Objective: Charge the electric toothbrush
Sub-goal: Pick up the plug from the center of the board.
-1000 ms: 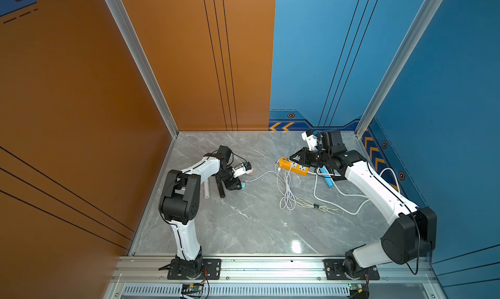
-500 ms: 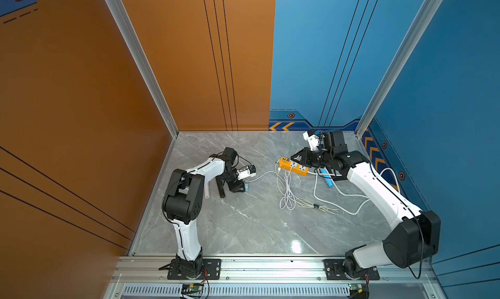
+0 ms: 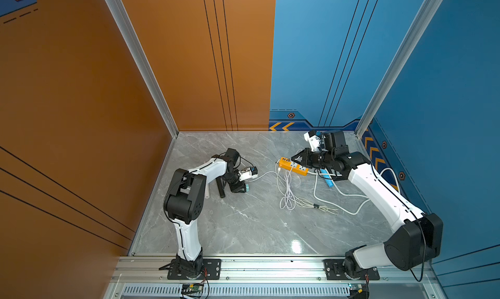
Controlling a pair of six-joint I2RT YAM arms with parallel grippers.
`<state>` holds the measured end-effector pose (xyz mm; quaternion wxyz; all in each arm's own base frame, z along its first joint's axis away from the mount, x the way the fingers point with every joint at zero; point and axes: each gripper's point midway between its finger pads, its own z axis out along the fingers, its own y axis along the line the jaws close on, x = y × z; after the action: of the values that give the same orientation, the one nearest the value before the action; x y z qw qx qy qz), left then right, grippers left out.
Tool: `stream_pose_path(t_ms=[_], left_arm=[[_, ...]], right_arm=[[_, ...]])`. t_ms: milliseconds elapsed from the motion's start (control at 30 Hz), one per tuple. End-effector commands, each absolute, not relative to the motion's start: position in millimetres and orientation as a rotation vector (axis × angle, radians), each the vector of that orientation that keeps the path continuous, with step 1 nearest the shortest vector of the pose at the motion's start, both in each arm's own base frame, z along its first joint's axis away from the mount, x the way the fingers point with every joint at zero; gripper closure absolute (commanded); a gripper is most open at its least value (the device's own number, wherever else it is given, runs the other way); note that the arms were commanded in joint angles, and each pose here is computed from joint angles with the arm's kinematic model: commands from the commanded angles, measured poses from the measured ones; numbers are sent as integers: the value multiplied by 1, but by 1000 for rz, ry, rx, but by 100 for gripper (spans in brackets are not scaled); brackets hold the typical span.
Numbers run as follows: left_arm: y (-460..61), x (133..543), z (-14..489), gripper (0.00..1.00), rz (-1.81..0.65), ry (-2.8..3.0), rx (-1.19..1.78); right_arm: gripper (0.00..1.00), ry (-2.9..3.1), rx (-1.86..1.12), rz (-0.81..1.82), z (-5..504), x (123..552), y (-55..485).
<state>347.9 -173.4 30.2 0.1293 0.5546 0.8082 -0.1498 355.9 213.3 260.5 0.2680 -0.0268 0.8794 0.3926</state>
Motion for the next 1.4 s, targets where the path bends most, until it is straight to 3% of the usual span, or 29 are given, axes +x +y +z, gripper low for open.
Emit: stream_pose_path(t_ms=[0, 267, 400, 600, 900, 1133, 1367], left_arm=[[-177, 341, 27, 61, -451, 2297, 1718], [-181, 342, 31, 74, -463, 2282, 1712], [-185, 344, 37, 74, -481, 2269, 1695], [-207, 365, 112, 82, -495, 2098, 1580], [-238, 383, 239, 93, -457, 1754, 1487], [-255, 372, 270, 94, -509, 1608, 1504], [-263, 364, 286, 95, -549, 1549, 1510]], right_arm=[[100, 2373, -29, 1026, 262, 355, 205], [100, 2382, -11, 1030, 260, 355, 204], [100, 2381, 1, 1030, 260, 357, 201], [100, 2378, 70, 1045, 263, 366, 195], [100, 2247, 9, 1202, 311, 378, 234], [100, 2168, -98, 1286, 342, 373, 271], [100, 2195, -170, 1322, 335, 366, 300]])
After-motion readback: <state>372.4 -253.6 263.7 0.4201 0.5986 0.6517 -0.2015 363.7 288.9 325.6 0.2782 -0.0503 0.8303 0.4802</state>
